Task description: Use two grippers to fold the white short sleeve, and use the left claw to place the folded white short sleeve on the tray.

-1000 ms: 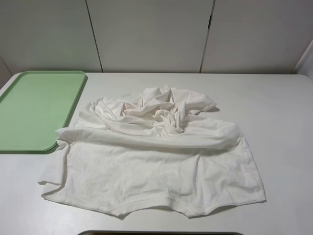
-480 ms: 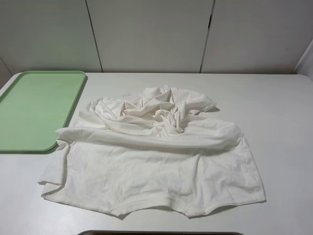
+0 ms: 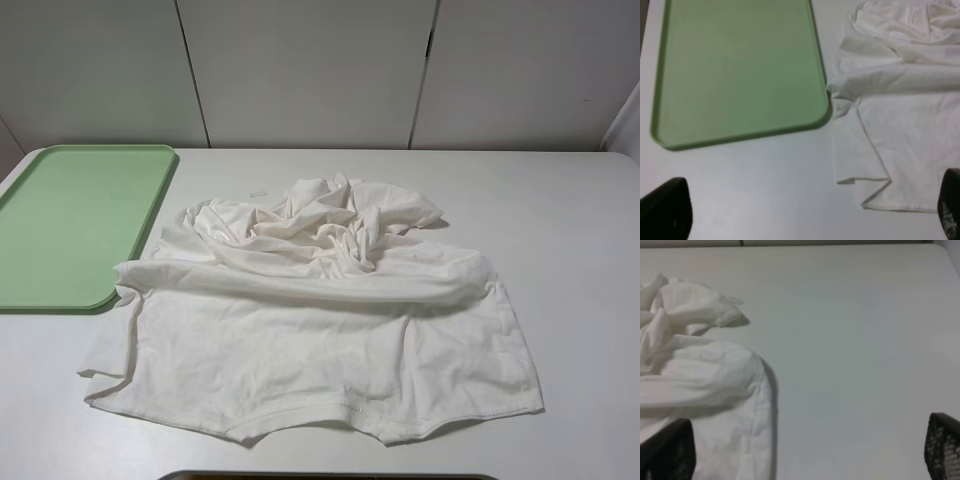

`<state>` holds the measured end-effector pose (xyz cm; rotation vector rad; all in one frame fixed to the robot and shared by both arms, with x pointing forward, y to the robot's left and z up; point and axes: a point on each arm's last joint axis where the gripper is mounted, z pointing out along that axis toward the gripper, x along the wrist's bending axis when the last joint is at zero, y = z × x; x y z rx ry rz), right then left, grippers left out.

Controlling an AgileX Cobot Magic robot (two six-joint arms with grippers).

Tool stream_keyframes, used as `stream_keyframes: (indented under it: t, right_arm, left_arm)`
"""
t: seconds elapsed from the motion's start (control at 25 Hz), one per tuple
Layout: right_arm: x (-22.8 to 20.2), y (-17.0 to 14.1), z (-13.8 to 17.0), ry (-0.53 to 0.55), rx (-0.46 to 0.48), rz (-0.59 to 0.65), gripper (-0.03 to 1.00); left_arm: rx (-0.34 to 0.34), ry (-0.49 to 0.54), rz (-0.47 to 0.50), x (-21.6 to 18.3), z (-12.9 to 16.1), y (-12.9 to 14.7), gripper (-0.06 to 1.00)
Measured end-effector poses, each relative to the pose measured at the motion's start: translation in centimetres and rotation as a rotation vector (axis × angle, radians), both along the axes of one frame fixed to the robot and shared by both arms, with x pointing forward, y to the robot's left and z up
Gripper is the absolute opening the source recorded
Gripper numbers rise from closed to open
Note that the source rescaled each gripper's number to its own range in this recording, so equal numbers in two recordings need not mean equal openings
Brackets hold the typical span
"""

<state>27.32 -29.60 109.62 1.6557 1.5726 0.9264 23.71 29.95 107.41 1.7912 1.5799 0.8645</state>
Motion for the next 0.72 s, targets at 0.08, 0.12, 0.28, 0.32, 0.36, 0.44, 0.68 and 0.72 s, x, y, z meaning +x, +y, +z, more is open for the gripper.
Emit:
stream_keyframes:
  t: [0.08,0.12,0.28,0.32,0.36,0.44,0.68,0.72]
  right_arm:
    - [1.9,0.1,0.9,0.040,0.012,0.024,1.00]
    - [2.9,0.3,1.2,0.059,0.018,0.042,1.00]
    - [6.5,0.7,1.8,0.122,0.006,0.133,1.00]
    - [7.8,0.9,2.1,0.137,-0.014,0.180,1.00]
    - [9.1,1.3,2.3,0.157,-0.034,0.236,1.00]
    - [12.8,3.1,2.3,0.217,-0.108,0.403,1.00]
    - [17.8,8.5,-0.3,0.343,-0.222,0.665,1.00]
    - [17.8,8.5,-0.3,0.343,-0.222,0.665,1.00]
  left_arm:
    - [0.014,0.030,-0.012,1.1,1.6,0.0,0.98]
    - [0.022,0.049,-0.018,1.9,2.5,0.0,0.98]
    - [0.068,0.142,-0.093,7.2,7.1,-0.2,0.98]
    - [0.070,0.154,-0.117,8.0,7.6,-0.3,0.98]
    - [0.074,0.163,-0.145,8.9,8.1,-0.6,0.98]
    - [0.100,0.187,-0.245,10.7,8.9,-1.7,0.98]
    - [0.171,0.285,-0.515,13.1,8.2,-5.5,0.98]
    - [0.191,0.314,-0.581,13.3,7.8,-6.5,0.98]
